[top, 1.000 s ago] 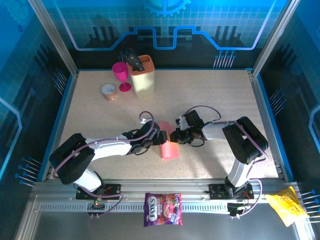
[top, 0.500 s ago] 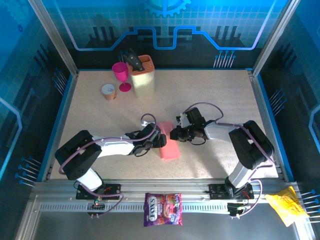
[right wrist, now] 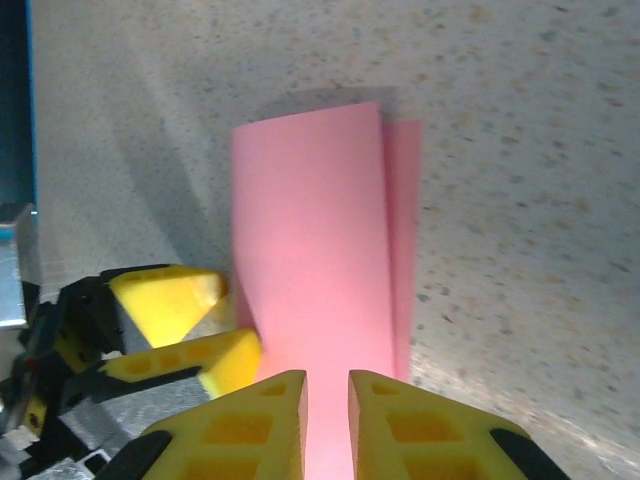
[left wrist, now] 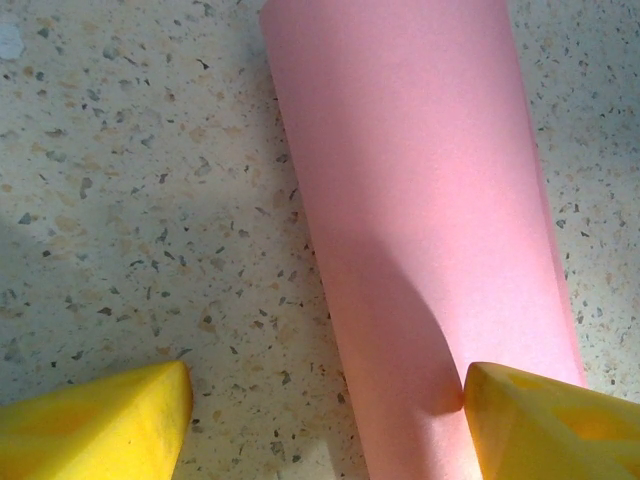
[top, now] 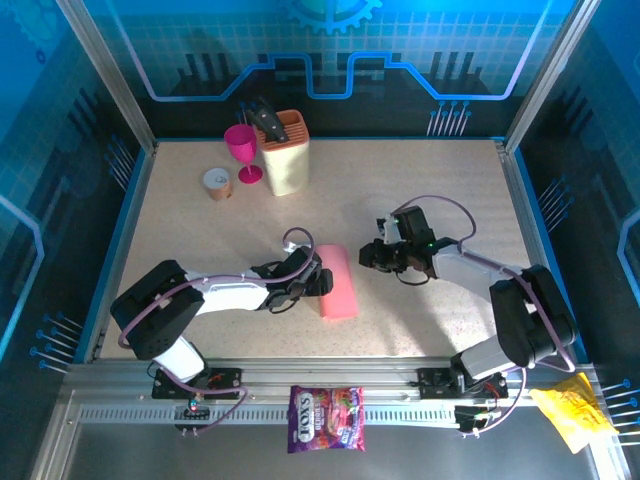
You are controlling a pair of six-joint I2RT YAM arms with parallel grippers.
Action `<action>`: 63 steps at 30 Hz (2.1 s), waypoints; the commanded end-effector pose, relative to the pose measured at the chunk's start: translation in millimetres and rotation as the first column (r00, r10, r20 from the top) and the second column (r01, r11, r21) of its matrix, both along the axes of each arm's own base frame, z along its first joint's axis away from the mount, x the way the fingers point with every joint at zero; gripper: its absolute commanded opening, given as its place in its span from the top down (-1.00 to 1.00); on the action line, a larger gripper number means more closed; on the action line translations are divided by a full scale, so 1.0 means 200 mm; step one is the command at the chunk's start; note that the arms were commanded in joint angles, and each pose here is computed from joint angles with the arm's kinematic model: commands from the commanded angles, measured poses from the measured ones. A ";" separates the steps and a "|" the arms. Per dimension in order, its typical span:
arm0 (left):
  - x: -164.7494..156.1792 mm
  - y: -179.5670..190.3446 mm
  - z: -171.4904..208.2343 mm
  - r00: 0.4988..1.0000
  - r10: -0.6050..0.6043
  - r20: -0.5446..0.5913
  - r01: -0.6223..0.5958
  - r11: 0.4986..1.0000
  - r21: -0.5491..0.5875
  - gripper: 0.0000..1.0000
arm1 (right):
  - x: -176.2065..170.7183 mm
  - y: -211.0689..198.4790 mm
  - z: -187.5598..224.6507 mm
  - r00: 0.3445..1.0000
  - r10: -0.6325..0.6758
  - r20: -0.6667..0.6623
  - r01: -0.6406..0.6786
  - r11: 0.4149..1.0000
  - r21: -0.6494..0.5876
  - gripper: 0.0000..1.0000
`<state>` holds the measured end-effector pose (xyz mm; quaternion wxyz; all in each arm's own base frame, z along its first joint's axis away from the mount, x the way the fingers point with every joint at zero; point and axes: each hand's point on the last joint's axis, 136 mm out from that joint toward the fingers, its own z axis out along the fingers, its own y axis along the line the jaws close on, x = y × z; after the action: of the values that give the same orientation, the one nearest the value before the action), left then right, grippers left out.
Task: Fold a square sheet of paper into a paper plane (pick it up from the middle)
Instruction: Hold the square sheet of paper at the center of the table.
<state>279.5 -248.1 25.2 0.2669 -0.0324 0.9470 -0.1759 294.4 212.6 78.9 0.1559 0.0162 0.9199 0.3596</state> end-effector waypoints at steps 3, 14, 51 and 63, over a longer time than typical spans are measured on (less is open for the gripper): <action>0.01 -0.03 -0.03 0.999 -0.047 -0.012 0.047 0.999 0.025 -0.48 | -0.02 -0.09 -0.05 0.999 -0.045 -0.028 0.044 0.999 -0.031 0.62; 0.02 -0.08 0.00 0.996 -0.088 -0.006 0.088 0.996 0.002 -0.48 | -0.04 -0.14 -0.12 0.996 -0.063 -0.059 0.062 0.998 -0.022 0.62; 0.00 -0.09 -0.07 0.989 -0.145 -0.033 0.146 0.989 0.036 -0.48 | 0.01 -0.45 -0.09 0.944 -0.324 -0.066 0.327 0.945 0.028 0.61; 0.00 -0.09 -0.10 0.988 -0.151 -0.037 0.152 0.987 0.042 -0.48 | -0.04 -0.11 -0.05 0.998 -0.037 -0.046 0.041 0.995 0.090 0.62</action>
<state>280.2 -252.6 19.7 0.2558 0.0221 0.9544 -0.1523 287.9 167.5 57.3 0.1429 0.1045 0.9059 0.3848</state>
